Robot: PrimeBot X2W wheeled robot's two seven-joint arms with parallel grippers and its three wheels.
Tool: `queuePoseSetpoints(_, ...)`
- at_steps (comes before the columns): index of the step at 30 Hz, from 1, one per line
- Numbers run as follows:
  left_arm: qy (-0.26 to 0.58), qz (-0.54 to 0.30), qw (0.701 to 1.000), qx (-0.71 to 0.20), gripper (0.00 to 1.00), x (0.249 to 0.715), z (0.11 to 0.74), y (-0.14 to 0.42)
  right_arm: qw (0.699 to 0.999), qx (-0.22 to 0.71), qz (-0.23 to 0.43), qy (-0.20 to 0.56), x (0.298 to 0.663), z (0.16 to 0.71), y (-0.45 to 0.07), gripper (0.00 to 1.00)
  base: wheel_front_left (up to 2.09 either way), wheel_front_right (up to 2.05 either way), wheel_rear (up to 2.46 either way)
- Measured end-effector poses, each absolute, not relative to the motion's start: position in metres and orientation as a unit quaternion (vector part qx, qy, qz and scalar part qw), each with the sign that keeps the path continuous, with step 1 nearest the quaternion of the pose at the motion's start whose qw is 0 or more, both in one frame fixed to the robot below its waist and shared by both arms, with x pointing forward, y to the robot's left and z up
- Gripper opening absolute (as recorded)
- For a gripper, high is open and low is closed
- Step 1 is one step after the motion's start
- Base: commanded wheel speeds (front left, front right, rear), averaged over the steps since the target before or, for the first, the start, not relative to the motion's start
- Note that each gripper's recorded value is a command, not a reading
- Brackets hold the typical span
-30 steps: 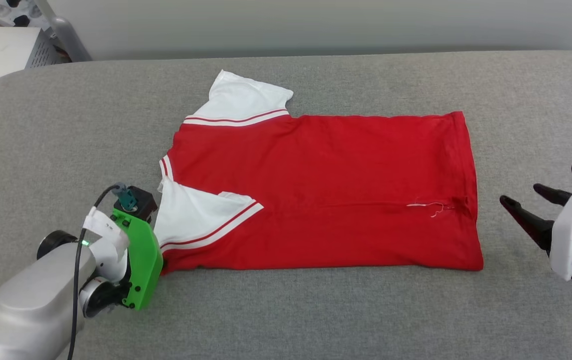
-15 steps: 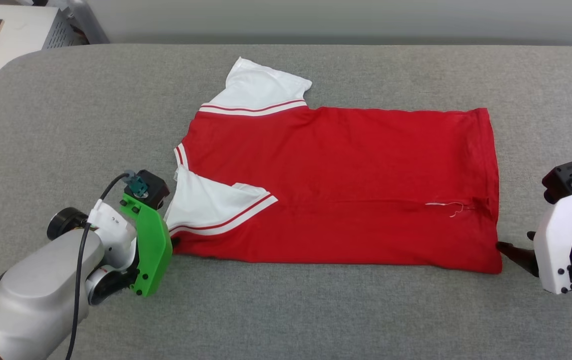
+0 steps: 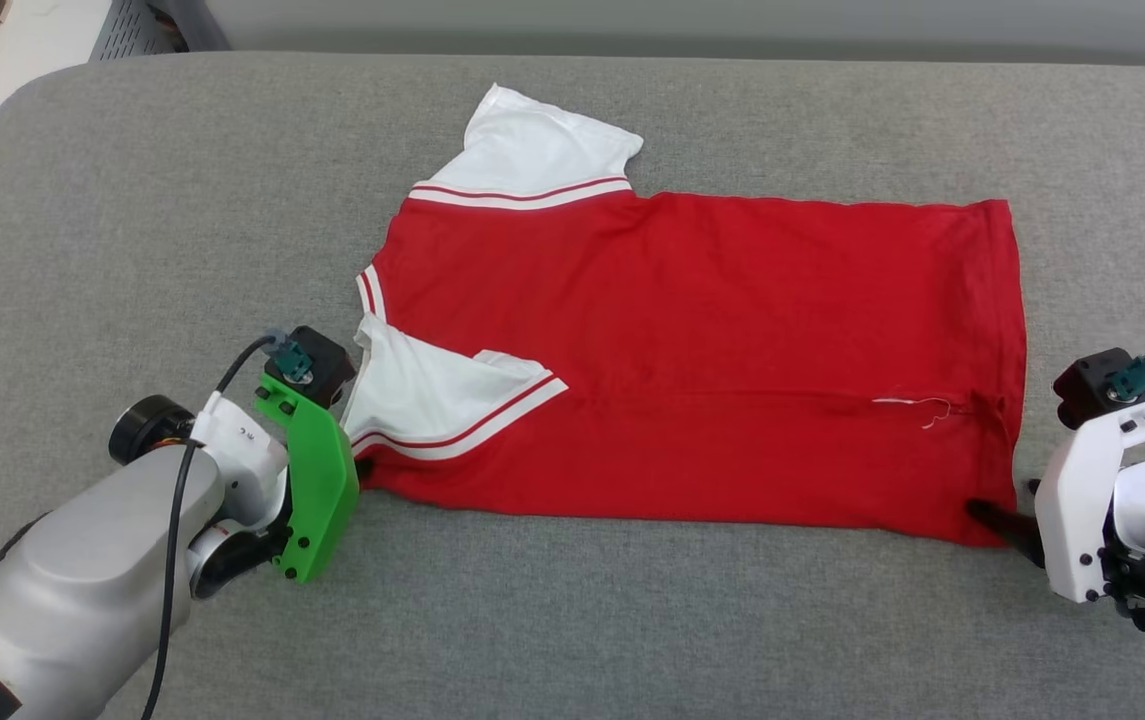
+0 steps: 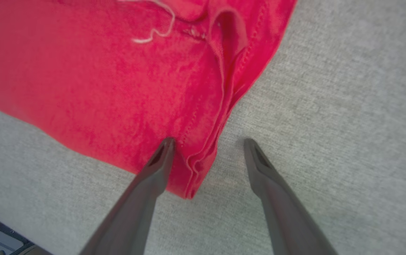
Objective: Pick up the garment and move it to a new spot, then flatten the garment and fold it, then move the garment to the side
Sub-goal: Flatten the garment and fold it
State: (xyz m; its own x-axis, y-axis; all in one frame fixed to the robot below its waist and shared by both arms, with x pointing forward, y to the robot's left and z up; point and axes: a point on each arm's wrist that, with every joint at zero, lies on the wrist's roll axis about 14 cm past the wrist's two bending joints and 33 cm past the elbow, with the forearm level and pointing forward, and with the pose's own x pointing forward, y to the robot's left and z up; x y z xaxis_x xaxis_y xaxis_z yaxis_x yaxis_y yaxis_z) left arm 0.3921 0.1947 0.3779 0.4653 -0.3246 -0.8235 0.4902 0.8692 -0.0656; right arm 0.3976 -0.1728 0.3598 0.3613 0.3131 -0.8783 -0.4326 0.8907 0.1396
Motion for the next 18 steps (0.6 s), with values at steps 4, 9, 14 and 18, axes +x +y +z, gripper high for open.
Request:
queuePoseSetpoints(4, 0.454, -0.238, 0.854, 0.094, 0.00, 0.392, 0.380, 0.196, 0.834, -0.048, 0.225, 0.501, 0.399, 0.366, -0.174, 0.00, 0.00, 0.00, 0.00)
queuePoseSetpoints(9, 0.445, -0.236, 0.859, 0.091, 0.00, 0.391, 0.389, 0.196, 0.857, -0.024, 0.230, 0.461, 0.402, 0.383, -0.166, 0.00, 0.00, 0.00, 0.00)
queuePoseSetpoints(14, 0.433, -0.230, 0.867, 0.087, 0.00, 0.386, 0.402, 0.201, 0.879, -0.008, 0.231, 0.417, 0.404, 0.408, -0.167, 0.00, 0.00, 0.00, 0.00)
queuePoseSetpoints(18, 0.428, -0.232, 0.869, 0.085, 0.00, 0.377, 0.408, 0.203, 0.890, -0.005, 0.230, 0.394, 0.399, 0.424, -0.172, 0.00, 0.00, 0.00, 0.00)
